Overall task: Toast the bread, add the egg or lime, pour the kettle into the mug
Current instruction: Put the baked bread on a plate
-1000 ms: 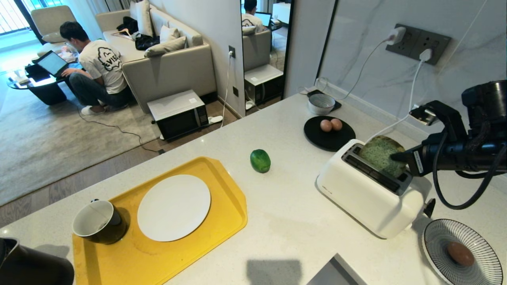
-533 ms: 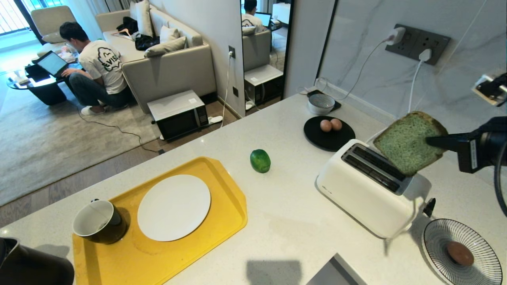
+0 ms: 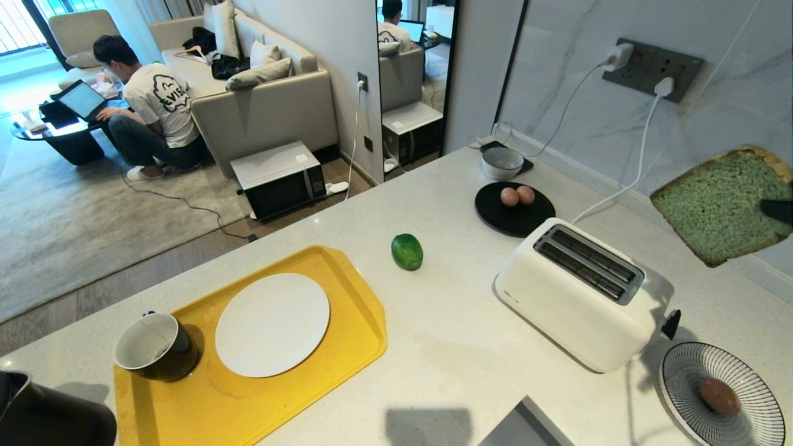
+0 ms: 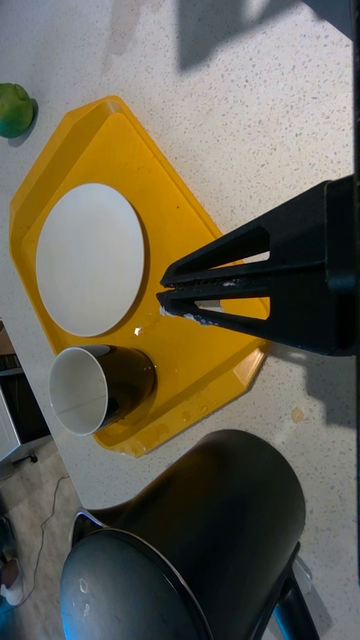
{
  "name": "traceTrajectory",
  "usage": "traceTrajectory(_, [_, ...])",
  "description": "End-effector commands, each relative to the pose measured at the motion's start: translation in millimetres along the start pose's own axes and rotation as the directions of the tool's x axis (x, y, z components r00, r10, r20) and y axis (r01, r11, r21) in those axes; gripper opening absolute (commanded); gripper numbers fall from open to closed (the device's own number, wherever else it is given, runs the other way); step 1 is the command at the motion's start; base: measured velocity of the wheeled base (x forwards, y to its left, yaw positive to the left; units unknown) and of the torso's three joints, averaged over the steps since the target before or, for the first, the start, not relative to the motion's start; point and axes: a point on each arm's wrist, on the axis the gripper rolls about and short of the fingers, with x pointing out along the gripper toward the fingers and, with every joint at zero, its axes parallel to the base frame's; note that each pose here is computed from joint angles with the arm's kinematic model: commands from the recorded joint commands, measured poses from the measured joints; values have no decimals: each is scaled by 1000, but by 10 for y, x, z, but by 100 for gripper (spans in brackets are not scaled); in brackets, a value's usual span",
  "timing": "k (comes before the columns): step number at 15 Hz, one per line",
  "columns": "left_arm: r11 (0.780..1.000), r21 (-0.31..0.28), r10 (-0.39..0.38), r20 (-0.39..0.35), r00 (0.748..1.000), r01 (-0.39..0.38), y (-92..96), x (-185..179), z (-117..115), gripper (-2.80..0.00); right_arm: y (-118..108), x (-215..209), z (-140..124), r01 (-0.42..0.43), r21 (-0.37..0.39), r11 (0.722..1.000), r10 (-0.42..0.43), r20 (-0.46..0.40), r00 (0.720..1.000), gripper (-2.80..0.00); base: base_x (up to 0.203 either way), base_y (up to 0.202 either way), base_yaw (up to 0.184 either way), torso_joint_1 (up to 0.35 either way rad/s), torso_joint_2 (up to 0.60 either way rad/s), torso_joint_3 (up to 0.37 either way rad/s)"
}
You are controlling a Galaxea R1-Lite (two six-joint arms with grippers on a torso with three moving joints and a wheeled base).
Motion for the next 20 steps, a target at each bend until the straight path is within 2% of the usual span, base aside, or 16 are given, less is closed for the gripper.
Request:
traceTrajectory(1, [1000,0,0,-1,1000,0,0,1,0,-280,8,-134,2,9,-9,1000,-8,33,999,-280,0,0,0,0,0,0])
traceTrajectory(5, [1000,0,0,-1,1000,0,0,1,0,-280,18,-154,-43,27,-6,1000,-27,20,999,-280,1,-3,26,-1,1,1])
traceTrajectory(17, [1000,0,0,-1,1000,0,0,1,-1,-280,28,-141,-50,12,-12,1000,-12,20,1000,-280,-1,-9,173,4,0,2])
traceTrajectory(20, [1000,0,0,-2,1000,0,0,1,-1,-280,73,-99,-128,-20,-63,998,20,-8,1000,-280,-1,-8,149,1,1,3])
